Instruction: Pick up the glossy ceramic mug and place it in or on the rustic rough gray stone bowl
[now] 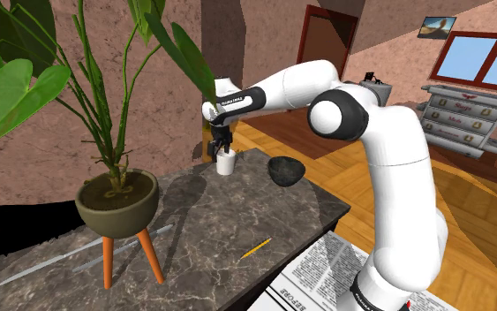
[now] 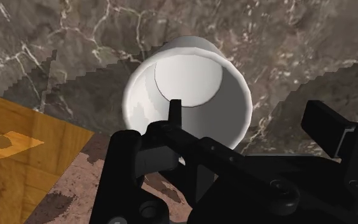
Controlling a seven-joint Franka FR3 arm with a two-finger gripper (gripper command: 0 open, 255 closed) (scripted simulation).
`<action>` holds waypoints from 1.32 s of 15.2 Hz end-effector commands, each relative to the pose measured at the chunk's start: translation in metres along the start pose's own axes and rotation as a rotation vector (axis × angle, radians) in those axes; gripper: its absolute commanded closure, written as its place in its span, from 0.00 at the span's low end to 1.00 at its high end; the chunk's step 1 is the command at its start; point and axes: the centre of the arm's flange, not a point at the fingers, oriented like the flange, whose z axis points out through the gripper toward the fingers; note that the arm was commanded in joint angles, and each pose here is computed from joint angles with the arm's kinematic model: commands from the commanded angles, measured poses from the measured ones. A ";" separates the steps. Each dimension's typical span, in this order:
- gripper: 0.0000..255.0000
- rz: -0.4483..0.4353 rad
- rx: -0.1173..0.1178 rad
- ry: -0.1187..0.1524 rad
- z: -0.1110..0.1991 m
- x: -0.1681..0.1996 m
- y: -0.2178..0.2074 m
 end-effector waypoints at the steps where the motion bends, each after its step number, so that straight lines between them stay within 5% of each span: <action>1: 0.00 0.000 -0.001 0.001 0.011 0.000 0.000; 12: 0.00 0.000 -0.001 0.001 0.024 0.000 0.000; 13: 1.00 0.000 -0.001 0.001 0.024 0.000 0.000; 20: 1.00 0.000 -0.001 0.001 0.024 0.000 0.000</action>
